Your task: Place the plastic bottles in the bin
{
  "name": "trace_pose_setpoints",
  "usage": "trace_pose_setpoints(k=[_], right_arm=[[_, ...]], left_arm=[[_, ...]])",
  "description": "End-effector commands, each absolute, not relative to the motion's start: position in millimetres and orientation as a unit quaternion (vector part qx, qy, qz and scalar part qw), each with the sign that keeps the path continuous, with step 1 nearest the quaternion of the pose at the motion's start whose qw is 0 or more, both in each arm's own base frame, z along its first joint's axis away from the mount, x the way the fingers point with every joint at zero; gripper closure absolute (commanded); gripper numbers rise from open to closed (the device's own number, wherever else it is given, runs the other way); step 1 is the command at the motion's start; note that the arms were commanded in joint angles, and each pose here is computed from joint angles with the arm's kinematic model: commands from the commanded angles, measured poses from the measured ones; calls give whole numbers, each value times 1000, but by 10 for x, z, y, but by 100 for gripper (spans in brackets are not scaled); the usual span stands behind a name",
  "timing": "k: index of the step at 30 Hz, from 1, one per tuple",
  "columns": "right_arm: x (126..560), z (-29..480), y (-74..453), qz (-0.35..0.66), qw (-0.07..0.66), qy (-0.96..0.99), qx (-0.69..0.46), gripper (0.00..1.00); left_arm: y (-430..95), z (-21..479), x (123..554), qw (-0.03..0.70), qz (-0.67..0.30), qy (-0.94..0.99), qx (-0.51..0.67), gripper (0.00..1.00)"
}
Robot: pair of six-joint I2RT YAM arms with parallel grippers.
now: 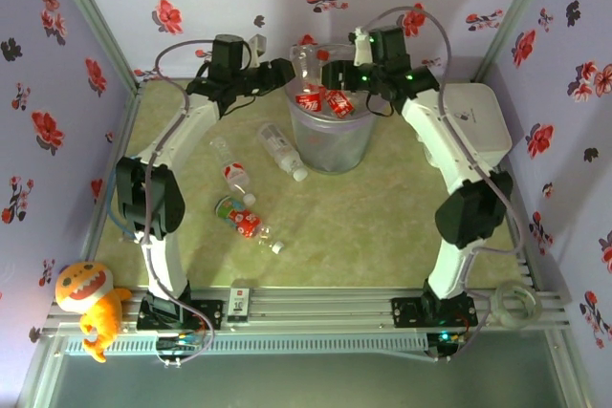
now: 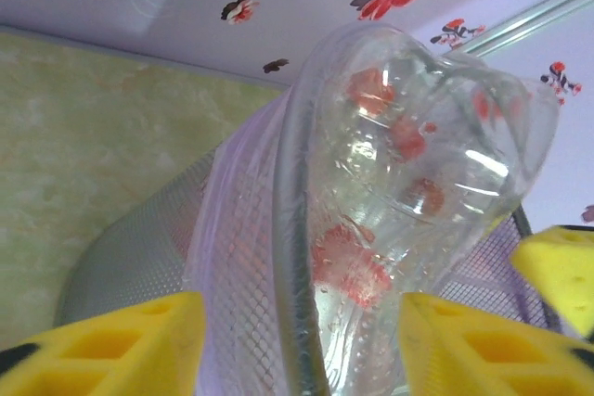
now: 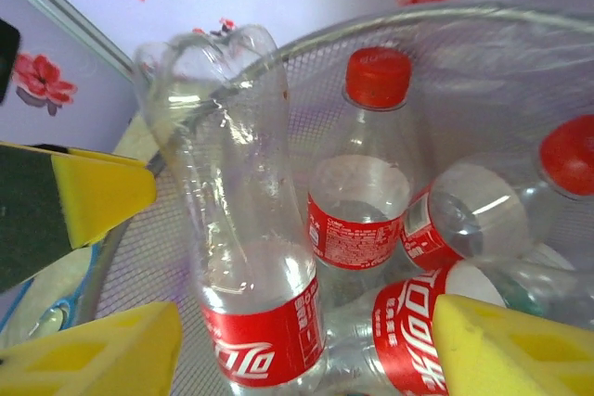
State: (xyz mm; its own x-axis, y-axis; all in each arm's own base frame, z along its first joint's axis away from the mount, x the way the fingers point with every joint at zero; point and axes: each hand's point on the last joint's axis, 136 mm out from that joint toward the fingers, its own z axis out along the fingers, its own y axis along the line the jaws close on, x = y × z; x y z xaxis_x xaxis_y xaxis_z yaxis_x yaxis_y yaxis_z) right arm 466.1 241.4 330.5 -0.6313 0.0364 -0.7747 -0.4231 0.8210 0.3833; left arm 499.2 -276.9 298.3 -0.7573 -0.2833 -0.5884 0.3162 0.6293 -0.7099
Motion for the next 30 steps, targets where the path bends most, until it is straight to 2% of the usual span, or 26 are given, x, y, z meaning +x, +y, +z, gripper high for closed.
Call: trace_pose_setpoints(k=[1,4,5,11,17,26,30], right_arm=[[4692,3581,2254,279,463,837,-85,28],[4658,3582,2180,277,466,836,-80,28],[4652,3576,2149,275,468,837,-77,28],[4600,3521,1930,244,489,836,-48,27],[4480,3486,1746,214,499,839,-28,20],[4267,3433,1573,168,492,853,-44,6],[4241,3415,1553,163,493,854,-47,5]], left_arm=[[-2557,3492,4861,401,-424,812,18,21],[-2303,3515,4763,410,-390,824,12,3],[-2182,3479,4721,409,-371,834,5,0],[-1403,2802,4399,368,-251,890,-92,0],[-963,2050,4230,305,-186,917,-178,0],[-809,1180,4133,225,-110,941,-229,0],[-755,903,4100,196,-71,946,-249,0]])
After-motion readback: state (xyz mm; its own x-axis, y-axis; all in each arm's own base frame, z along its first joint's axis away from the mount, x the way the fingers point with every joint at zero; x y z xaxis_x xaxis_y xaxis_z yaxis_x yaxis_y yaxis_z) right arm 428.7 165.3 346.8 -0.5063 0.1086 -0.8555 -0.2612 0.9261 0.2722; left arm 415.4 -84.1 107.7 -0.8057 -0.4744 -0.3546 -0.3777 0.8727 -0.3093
